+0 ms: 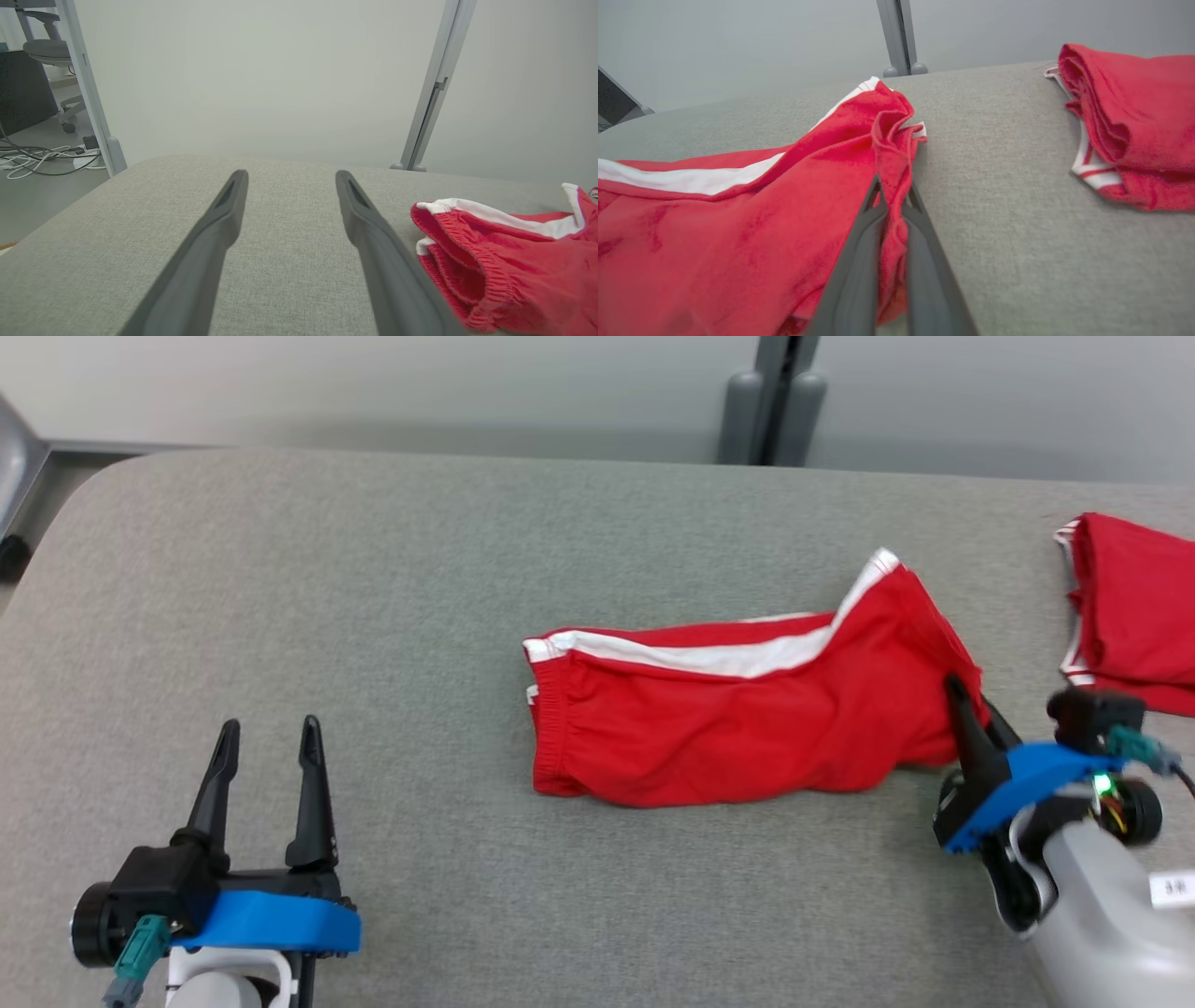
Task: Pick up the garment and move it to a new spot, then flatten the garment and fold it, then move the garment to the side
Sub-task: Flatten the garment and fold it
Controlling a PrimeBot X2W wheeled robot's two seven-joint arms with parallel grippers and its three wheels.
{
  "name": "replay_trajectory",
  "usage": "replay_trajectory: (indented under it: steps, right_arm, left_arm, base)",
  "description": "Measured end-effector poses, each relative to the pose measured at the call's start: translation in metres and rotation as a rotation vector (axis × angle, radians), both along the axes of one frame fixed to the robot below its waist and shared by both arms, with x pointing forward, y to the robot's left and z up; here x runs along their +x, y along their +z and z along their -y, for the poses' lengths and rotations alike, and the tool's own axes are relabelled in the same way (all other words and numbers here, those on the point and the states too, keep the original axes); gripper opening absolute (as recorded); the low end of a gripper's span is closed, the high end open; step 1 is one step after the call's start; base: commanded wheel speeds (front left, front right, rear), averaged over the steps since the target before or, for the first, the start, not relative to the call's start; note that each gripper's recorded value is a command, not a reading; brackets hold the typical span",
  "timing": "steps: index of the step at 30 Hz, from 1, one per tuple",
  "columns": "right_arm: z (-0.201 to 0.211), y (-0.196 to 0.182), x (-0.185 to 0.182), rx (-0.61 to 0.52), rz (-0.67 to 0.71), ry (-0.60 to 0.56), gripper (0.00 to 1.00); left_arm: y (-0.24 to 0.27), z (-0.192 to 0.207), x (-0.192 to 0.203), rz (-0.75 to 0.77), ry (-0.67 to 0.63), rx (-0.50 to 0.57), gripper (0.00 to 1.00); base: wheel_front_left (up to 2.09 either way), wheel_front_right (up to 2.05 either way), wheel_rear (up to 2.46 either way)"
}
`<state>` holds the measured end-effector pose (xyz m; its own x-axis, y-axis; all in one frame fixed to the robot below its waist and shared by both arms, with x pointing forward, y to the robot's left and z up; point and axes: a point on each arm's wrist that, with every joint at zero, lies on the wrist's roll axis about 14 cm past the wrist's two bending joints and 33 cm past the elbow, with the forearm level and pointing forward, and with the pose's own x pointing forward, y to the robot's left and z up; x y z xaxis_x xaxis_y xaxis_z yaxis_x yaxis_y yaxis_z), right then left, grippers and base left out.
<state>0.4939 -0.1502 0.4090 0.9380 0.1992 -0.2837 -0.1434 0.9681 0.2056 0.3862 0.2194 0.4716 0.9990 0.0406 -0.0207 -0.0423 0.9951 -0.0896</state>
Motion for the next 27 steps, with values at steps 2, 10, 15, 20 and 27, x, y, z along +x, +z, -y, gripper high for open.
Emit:
replay_trajectory:
  steps: [2,10,15,20,27]
  right_arm:
    - [0.014,-0.001,-0.016,0.022,0.001,-0.042,0.0]
    - [0.063,-0.01,-0.069,0.047,-0.01,-0.188,0.0]
    - [0.071,-0.008,-0.074,0.039,-0.001,-0.214,0.0]
    - [0.063,0.0,-0.068,0.041,0.024,-0.196,0.0]
    - [0.033,0.033,-0.054,0.084,0.127,-0.13,0.0]
  left_arm:
    - [0.001,0.001,-0.001,0.004,-0.007,0.001,1.0]
    - [0.006,0.012,-0.001,0.021,-0.041,0.002,1.0]
    - [0.006,0.017,0.001,0.022,-0.053,-0.001,1.0]
    - [0.009,0.018,-0.001,0.027,-0.057,-0.002,1.0]
    - [0.011,0.014,-0.009,0.031,-0.046,0.0,1.0]
  base:
    - [0.0,0.0,0.0]
    - [0.0,0.0,0.0]
    - [0.0,0.0,0.0]
    - [0.0,0.0,0.0]
    - [0.0,0.0,0.0]
